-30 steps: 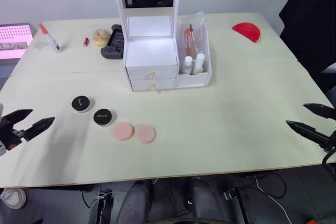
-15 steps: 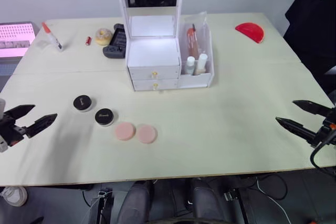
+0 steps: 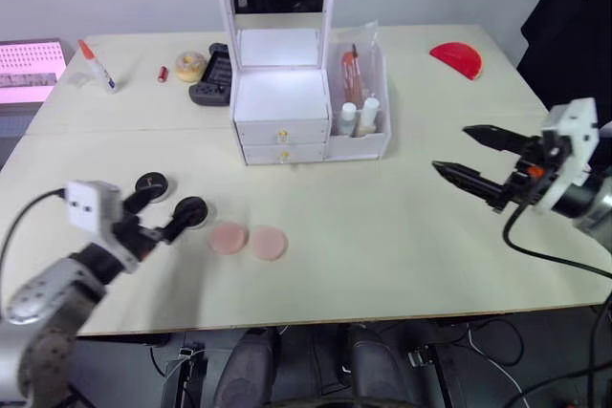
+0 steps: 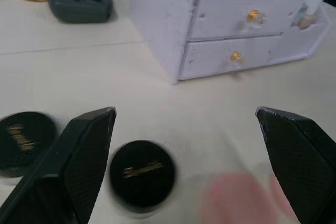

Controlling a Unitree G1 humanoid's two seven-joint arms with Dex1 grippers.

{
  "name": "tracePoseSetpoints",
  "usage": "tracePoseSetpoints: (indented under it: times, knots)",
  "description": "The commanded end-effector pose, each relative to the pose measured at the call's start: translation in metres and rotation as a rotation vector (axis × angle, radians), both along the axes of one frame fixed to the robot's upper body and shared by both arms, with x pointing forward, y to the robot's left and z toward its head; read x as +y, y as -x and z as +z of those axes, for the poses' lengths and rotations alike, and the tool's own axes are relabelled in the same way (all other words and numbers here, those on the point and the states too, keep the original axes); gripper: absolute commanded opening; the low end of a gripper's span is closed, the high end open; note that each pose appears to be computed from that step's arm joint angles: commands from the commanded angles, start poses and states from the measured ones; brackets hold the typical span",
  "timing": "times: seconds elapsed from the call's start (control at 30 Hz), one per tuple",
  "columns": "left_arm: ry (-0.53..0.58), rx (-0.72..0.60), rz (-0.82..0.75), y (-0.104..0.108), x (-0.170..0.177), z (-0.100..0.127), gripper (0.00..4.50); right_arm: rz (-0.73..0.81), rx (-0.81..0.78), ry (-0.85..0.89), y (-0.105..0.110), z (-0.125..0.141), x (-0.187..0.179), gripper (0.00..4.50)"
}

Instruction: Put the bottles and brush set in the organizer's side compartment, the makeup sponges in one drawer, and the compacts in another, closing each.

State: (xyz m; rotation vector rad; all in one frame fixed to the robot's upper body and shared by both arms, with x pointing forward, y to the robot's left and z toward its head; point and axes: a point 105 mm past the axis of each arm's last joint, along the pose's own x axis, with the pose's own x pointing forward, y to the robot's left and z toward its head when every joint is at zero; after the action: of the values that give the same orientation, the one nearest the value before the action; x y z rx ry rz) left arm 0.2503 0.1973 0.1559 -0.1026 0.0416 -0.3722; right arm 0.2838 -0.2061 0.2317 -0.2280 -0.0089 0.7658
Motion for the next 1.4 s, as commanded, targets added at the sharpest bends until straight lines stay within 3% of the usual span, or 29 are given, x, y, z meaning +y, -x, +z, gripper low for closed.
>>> tracePoseSetpoints:
  times: [0.03, 0.33, 0.53, 0.73, 1.0, 1.4]
  knots:
    - [-0.008, -0.064, 0.026, -0.003, -0.047, 0.011, 4.5, 0.019, -0.045, -0.015, -0.008, 0.012, 0.01, 4.43]
    - [-0.095, -0.119, 0.041, -0.031, -0.13, -0.003, 4.5, 0.102, 0.012, 0.044, -0.019, -0.003, 0.032, 4.43]
    - [-0.069, -0.189, 0.256, -0.066, -0.131, 0.007, 4.5, 0.148, 0.015, 0.029, -0.021, -0.001, 0.044, 4.43]
    - [-0.104, -0.229, 0.274, -0.089, -0.143, 0.01, 4.5, 0.152, 0.015, 0.024, -0.024, -0.004, 0.042, 4.43]
    - [-0.096, -0.254, 0.276, -0.105, -0.146, 0.015, 4.5, 0.138, 0.009, 0.022, -0.025, -0.007, 0.044, 4.43]
    - [-0.094, -0.246, 0.279, -0.11, -0.145, 0.013, 4.5, 0.123, 0.005, 0.024, -0.023, -0.009, 0.043, 4.43]
